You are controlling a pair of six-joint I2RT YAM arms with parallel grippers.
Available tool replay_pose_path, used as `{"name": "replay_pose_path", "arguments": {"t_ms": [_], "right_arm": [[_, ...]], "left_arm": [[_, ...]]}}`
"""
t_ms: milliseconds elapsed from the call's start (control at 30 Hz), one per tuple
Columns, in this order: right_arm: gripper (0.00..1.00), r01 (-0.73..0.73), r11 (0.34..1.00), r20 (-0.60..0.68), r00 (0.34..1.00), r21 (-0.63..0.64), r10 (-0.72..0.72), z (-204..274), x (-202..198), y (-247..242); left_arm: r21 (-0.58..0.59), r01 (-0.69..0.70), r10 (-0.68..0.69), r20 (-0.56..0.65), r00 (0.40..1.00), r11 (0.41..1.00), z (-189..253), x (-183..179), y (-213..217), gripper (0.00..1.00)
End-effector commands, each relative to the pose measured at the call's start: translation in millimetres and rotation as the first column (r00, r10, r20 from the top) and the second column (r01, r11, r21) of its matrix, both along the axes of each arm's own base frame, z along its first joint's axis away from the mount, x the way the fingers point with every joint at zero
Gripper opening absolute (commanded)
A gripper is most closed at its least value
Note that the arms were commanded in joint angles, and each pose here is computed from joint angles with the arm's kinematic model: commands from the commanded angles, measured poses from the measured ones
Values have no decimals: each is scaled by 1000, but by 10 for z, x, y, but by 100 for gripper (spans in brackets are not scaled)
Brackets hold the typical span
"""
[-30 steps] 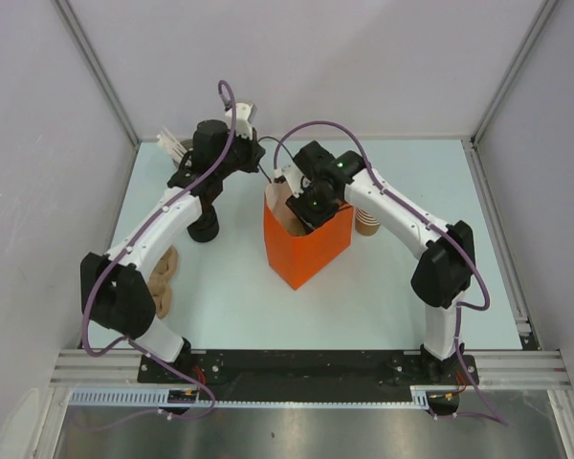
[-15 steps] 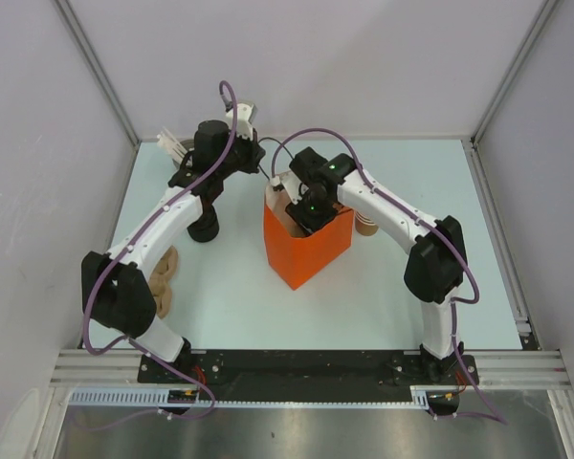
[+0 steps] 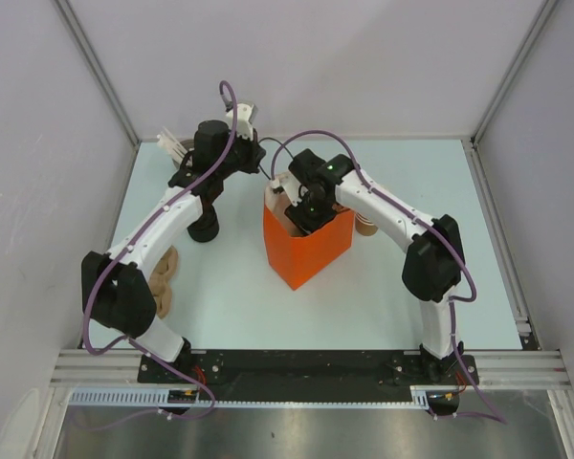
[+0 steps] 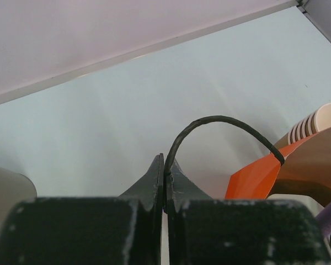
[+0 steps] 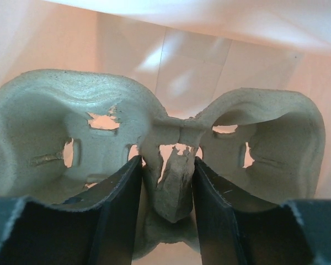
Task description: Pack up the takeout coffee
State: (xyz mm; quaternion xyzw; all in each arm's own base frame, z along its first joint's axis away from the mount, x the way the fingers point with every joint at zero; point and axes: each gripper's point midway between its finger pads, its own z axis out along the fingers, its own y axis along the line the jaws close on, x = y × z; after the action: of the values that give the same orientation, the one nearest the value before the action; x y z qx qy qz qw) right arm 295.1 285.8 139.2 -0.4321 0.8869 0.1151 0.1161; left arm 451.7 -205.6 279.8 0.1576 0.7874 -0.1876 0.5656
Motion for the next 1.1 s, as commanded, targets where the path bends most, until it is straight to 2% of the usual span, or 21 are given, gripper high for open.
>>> {"name": "replay_pose_path", "arguments": {"t_ms": [0,167,300,500,833,967,1067], "right_arm": [[48,-24,1000,-9,1000,-2,24,80,-40,20],[56,-24,1000,0,1000,6,24,119,-30,29],[68,-25,999,19,999,19,25,193,-14,38],[79,-28,998,67,997,57,24,344,34,77],[91,-23,990,165,986,141,-1,614,150,173],[99,-33,983,197,980,180,-3,735,166,218],[100,-40,975,225,974,217,-10,862,176,251]], "left_arm": [[-50,5,0,93,996,999,390,33,-29,0],[-49,8,-3,94,996,999,386,31,-33,1],[-51,9,-4,94,996,999,386,28,-35,2],[-54,15,-10,98,995,998,408,17,-43,3],[-57,60,-52,125,991,997,515,-59,-84,4],[-56,86,-78,139,987,995,567,-103,-107,4],[-56,110,-101,151,983,992,619,-147,-129,4]]}}
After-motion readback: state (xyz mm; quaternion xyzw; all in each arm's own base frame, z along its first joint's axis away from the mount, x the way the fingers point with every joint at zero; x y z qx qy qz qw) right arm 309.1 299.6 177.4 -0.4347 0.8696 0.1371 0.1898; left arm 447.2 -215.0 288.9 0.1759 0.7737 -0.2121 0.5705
